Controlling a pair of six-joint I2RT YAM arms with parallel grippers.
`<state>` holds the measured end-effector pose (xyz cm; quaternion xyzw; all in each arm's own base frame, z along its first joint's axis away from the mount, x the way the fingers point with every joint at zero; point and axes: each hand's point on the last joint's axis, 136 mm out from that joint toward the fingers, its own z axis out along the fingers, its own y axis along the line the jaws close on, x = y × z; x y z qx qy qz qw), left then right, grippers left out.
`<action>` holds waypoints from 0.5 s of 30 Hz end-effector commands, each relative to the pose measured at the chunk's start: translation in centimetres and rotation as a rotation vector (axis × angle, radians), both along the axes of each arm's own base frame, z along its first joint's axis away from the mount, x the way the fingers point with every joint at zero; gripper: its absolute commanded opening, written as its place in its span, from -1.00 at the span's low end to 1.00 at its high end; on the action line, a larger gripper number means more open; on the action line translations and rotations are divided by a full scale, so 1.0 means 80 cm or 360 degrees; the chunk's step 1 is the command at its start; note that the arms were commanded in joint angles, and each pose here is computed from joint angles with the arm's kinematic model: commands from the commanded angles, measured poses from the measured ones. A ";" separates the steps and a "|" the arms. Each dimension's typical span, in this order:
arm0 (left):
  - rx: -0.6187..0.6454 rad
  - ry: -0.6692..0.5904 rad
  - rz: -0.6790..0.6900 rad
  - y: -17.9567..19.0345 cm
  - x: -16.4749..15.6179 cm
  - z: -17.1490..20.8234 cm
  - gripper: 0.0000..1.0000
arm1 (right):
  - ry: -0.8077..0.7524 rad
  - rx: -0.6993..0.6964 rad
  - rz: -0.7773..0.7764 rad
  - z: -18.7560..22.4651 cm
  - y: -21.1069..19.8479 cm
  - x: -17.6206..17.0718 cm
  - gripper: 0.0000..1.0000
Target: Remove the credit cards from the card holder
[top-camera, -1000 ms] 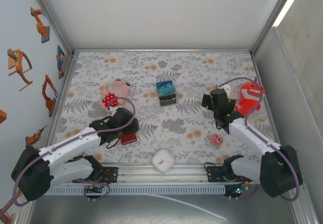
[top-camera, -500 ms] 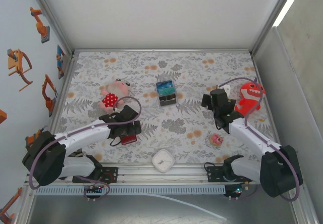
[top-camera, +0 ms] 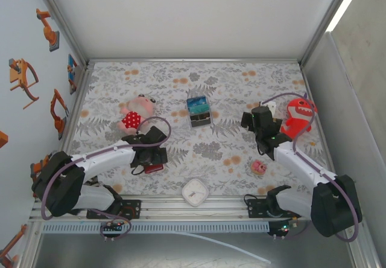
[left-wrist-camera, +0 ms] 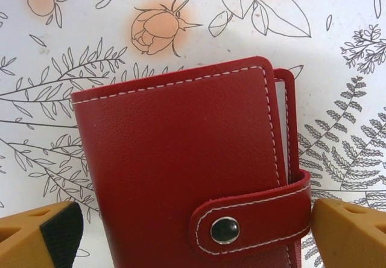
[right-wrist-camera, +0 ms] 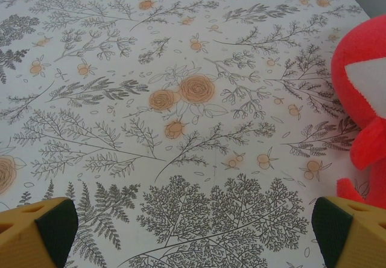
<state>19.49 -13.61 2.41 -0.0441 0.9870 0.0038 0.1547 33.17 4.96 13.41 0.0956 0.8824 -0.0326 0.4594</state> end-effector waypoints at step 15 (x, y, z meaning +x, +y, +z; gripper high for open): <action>-0.0047 0.0127 -0.0078 -0.014 -0.011 -0.022 0.97 | -0.0043 0.0027 -0.0037 0.008 -0.004 -0.007 0.99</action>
